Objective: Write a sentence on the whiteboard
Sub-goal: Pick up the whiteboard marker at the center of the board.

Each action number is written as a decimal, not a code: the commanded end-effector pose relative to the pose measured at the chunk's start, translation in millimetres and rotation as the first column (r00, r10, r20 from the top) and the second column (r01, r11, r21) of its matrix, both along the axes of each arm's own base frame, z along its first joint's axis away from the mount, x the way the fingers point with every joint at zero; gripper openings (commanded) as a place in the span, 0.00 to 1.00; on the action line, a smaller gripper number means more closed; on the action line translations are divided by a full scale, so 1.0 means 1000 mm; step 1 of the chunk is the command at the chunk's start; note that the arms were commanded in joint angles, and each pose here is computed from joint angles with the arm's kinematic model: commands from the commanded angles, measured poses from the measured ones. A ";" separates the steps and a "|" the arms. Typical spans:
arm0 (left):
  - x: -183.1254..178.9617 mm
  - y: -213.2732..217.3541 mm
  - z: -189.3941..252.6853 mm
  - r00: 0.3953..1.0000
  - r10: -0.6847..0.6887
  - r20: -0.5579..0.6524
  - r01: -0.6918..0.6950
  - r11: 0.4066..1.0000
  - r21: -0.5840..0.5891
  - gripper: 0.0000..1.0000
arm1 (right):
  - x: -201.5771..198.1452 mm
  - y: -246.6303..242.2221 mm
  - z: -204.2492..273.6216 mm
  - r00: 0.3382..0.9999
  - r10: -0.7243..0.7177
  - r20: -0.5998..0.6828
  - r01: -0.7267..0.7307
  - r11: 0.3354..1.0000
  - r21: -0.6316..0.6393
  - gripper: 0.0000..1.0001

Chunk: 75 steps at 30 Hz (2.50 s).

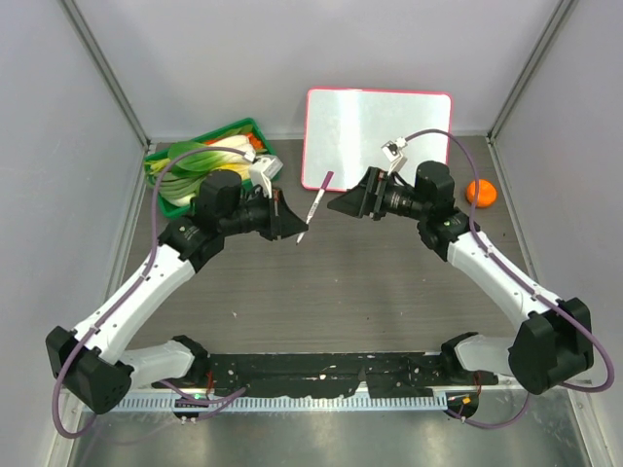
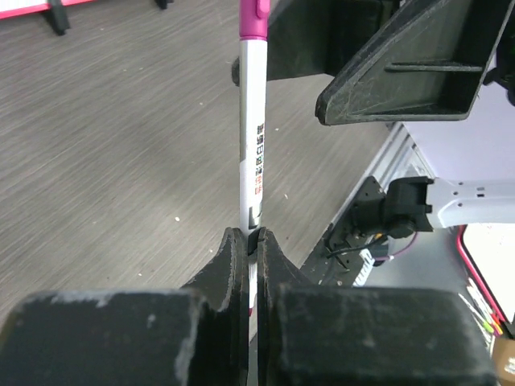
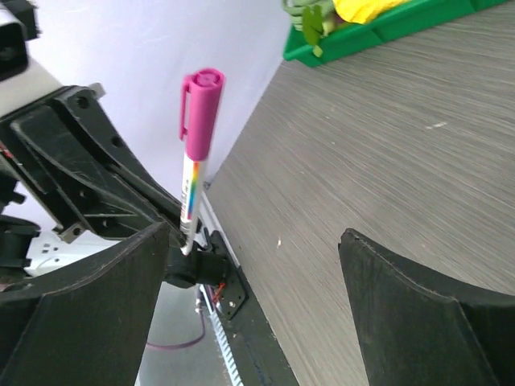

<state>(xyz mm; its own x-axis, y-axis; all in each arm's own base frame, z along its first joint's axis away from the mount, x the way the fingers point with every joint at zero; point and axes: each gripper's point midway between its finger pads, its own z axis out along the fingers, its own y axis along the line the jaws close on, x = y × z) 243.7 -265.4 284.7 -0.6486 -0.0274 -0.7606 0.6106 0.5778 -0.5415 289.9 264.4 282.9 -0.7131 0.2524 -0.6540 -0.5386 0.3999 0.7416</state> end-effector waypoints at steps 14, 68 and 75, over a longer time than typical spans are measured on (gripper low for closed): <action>-0.004 -0.034 0.015 0.987 -0.162 -0.013 0.158 0.976 -0.151 0.00 | -0.028 0.026 0.023 0.974 0.222 0.040 -0.225 0.966 0.130 0.61; -0.002 -0.029 -0.006 0.976 -0.209 -0.061 0.204 0.976 -0.083 0.00 | -0.020 0.012 0.029 0.989 0.113 0.091 -0.119 0.991 0.067 0.81; -0.022 -0.026 0.004 0.949 -0.310 -0.063 0.305 0.949 -0.078 0.00 | -0.030 0.007 0.049 0.980 0.151 0.133 -0.164 0.982 0.094 0.93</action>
